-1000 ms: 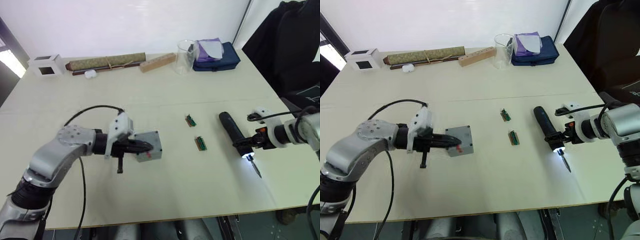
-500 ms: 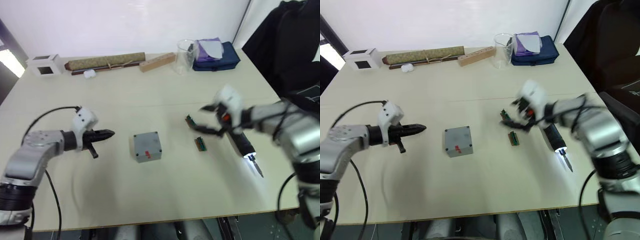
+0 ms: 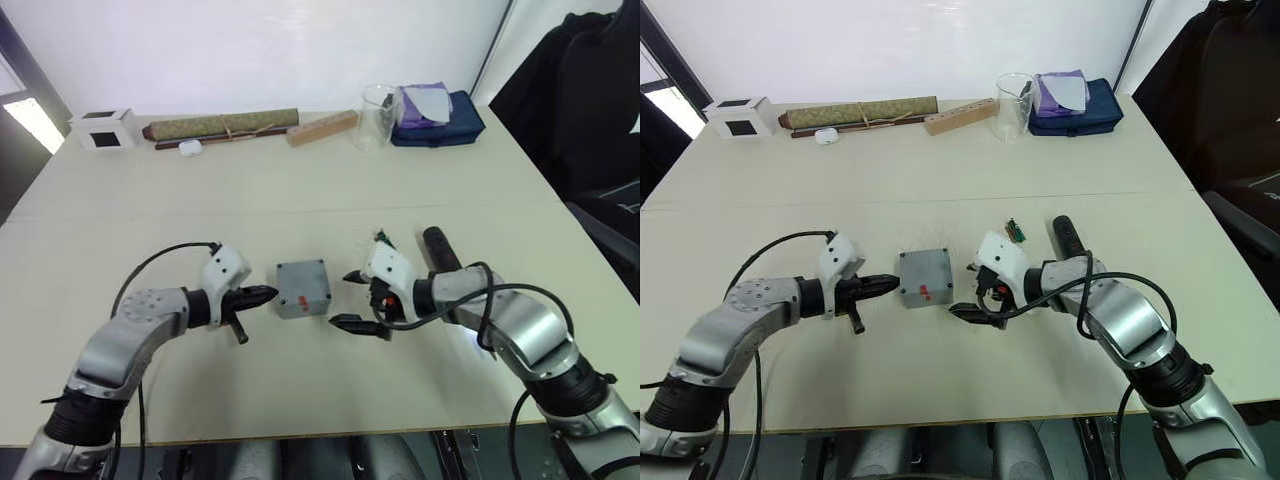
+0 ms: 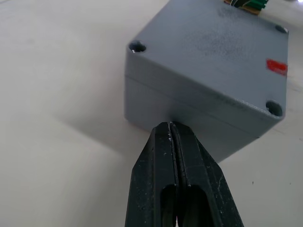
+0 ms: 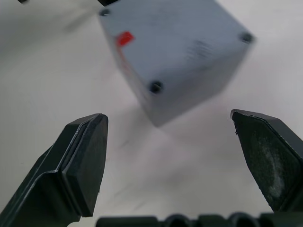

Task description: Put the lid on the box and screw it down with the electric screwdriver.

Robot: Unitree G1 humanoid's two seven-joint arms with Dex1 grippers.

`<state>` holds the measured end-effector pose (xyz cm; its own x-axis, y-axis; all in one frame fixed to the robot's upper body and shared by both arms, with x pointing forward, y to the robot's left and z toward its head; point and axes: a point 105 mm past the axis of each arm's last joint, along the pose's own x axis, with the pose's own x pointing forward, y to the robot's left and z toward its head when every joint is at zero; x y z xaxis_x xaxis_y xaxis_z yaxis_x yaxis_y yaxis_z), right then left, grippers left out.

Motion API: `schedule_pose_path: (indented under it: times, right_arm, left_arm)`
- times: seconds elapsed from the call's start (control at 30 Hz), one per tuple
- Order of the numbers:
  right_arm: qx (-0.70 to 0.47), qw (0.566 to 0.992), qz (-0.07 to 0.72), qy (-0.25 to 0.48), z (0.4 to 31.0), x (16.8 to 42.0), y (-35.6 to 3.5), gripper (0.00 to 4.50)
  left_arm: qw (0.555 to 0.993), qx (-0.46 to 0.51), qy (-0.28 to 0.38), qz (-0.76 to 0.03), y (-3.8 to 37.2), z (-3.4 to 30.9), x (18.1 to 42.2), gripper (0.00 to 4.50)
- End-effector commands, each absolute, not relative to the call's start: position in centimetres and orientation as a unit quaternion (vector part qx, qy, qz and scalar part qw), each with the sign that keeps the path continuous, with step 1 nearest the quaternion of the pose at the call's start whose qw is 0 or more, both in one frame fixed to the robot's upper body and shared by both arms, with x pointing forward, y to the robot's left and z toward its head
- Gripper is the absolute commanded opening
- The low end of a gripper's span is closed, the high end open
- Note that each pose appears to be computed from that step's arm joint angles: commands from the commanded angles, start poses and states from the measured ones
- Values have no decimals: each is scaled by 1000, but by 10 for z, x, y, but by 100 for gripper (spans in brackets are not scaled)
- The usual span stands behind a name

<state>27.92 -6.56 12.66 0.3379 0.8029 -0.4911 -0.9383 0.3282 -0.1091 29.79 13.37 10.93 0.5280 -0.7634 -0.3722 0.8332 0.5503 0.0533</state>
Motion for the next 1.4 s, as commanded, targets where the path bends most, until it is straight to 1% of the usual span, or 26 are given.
schedule_pose_path:
  times: [0.03, 0.13, 0.33, 0.4, 0.5, 0.6, 0.73, 0.87, 0.93, 1.07, 1.13, 1.23, 1.33, 1.4]
  right_arm:
    - [-176, 782, 574, 163, 133, 269, -52, 447]
    - [-158, 768, 596, 171, 133, 260, -46, 447]
    - [-129, 754, 618, 180, 136, 247, -38, 447]
    - [-130, 754, 618, 180, 138, 245, -39, 447]
    - [-152, 767, 599, 176, 144, 250, -52, 447]
    - [-194, 789, 560, 160, 152, 267, -70, 447]
    - [-233, 800, 535, 140, 155, 288, -79, 447]
    - [-238, 796, 542, 126, 149, 296, -71, 447]
    - [-244, 788, 552, 122, 143, 297, -65, 447]
    - [-248, 766, 580, 121, 136, 291, -55, 447]
    - [-246, 762, 586, 121, 135, 290, -53, 447]
    - [-231, 738, 620, 129, 132, 269, -47, 447]
    - [-225, 738, 623, 132, 133, 262, -47, 447]
    - [-220, 744, 616, 133, 134, 261, -48, 447]
  left_arm:
    - [864, 127, 131, -470, 127, 116, 306, 0]
    - [861, 134, 125, -474, 125, 117, 313, 0]
    - [856, 150, 113, -482, 119, 119, 328, 0]
    - [859, 156, 107, -476, 122, 121, 335, 0]
    - [872, 160, 111, -450, 140, 123, 341, 0]
    - [876, 162, 130, -436, 157, 118, 336, 0]
    - [866, 157, 168, -444, 172, 110, 312, 0]
    - [836, 142, 201, -490, 163, 103, 281, 0]
    - [827, 131, 207, -505, 154, 99, 272, 0]
    - [835, 124, 190, -501, 140, 100, 278, 0]
    - [837, 122, 186, -500, 137, 100, 280, 0]
    - [849, 126, 159, -488, 130, 107, 295, 0]
    - [849, 129, 155, -488, 129, 109, 299, 0]
    - [848, 132, 152, -490, 129, 110, 301, 0]
